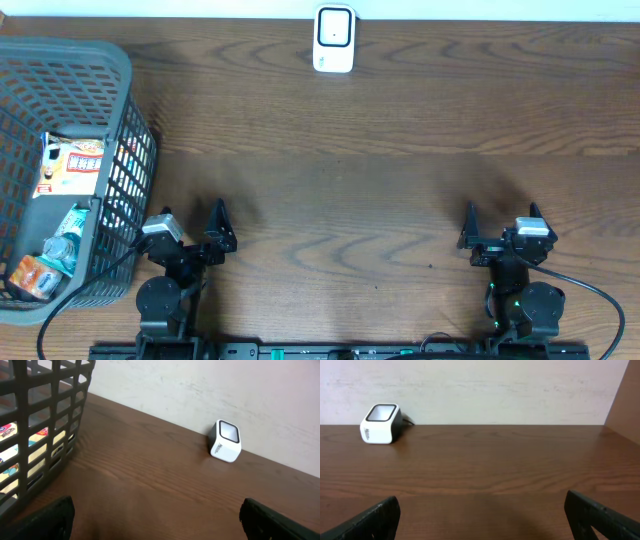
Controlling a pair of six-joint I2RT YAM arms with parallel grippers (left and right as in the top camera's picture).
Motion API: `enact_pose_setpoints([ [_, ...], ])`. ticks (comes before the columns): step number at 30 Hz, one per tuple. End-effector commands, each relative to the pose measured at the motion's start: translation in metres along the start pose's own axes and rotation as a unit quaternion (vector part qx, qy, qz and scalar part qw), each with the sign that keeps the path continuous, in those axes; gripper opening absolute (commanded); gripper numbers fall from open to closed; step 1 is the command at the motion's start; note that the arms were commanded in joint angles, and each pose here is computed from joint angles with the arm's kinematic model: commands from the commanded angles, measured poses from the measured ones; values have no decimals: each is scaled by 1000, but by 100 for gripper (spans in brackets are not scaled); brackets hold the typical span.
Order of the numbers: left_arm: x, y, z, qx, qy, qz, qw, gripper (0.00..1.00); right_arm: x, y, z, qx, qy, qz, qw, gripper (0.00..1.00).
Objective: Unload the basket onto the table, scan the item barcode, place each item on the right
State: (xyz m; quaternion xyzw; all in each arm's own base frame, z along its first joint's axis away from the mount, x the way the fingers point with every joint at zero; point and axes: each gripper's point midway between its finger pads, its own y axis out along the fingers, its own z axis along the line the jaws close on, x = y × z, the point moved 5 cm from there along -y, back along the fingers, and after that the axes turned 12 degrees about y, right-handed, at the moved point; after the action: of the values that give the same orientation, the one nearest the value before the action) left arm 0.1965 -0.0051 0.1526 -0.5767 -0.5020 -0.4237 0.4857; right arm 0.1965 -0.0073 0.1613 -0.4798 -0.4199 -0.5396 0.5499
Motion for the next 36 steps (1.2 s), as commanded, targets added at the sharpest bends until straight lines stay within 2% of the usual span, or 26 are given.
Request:
enact_pose_setpoints([
  [1, -14, 1, 3, 6, -3, 26, 1000, 98, -2, 0, 3, 10, -8, 2, 1000, 99],
  [34, -14, 1, 4, 10, -3, 26, 1000, 98, -2, 0, 3, 10, -8, 2, 1000, 99],
  [36, -14, 1, -1, -8, -3, 28, 1000, 98, -2, 0, 3, 10, -8, 2, 1000, 99],
])
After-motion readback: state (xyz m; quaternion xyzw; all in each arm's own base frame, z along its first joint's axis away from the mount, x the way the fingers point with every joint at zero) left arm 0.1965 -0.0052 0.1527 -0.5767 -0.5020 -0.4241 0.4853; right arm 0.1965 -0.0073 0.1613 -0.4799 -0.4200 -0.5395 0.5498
